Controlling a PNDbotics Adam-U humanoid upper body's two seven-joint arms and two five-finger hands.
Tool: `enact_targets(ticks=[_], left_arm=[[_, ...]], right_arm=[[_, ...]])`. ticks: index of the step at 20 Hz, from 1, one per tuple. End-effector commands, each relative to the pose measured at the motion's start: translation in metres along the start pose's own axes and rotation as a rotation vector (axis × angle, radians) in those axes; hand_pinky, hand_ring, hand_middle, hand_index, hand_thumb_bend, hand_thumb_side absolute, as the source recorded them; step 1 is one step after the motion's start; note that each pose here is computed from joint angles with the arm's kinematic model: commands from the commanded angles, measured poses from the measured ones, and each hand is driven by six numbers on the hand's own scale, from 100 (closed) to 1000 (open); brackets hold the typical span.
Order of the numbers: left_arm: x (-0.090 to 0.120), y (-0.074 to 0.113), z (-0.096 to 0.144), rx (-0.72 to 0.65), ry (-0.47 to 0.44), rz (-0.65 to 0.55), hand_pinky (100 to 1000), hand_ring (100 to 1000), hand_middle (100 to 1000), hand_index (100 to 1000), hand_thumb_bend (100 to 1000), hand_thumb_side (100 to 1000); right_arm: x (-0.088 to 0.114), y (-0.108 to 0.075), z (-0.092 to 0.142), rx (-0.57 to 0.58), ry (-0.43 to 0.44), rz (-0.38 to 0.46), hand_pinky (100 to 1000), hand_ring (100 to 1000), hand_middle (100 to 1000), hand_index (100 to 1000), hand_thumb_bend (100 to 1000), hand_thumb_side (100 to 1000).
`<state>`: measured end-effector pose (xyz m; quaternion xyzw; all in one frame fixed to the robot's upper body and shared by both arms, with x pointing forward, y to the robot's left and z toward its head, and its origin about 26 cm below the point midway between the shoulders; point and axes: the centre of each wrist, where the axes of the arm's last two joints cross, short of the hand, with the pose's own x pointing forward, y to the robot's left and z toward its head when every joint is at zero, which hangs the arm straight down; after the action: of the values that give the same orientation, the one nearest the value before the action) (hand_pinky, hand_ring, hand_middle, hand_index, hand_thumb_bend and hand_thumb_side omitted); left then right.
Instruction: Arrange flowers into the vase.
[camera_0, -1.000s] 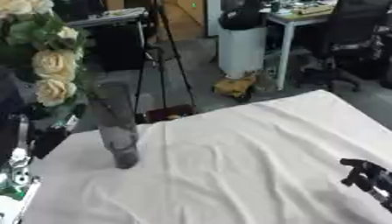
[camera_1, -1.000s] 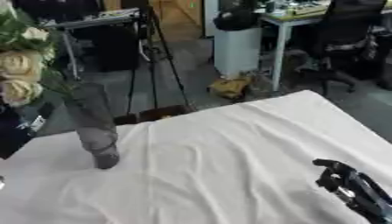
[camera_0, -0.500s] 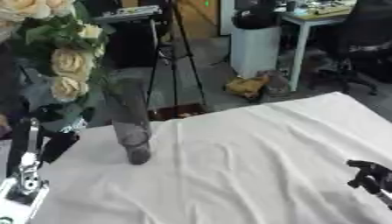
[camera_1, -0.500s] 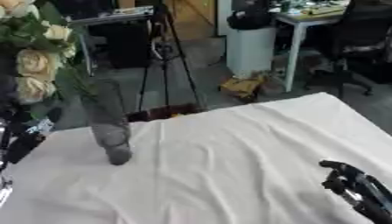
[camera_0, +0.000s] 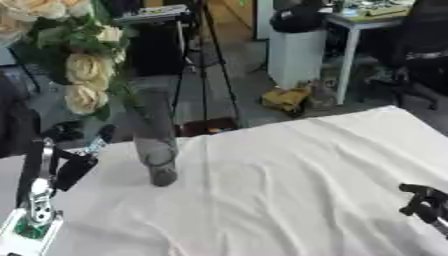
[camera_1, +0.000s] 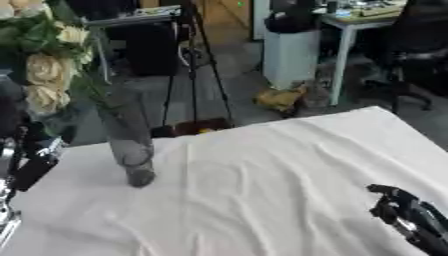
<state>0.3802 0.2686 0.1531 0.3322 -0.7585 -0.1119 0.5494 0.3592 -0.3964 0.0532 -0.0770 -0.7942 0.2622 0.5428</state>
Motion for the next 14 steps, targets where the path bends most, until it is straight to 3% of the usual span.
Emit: enact_targets(ticks=[1,14], left_arm=[[0.0077,0.0062,-0.003,0.01,-0.035,0.006,569,771,601,780,713,768],[0.0087,-0.001,0.0017,-0.01,-0.036,0.029,564,769,597,780,676,786]], right_arm=[[0.0079,-0.0081,-0.0055,-0.001,-0.023,0.029,693,979,437,827,652,747],[0.0065,-0.0103,-0.0028,-0.003,-0.022,0.031,692,979,436,827,654,742]])
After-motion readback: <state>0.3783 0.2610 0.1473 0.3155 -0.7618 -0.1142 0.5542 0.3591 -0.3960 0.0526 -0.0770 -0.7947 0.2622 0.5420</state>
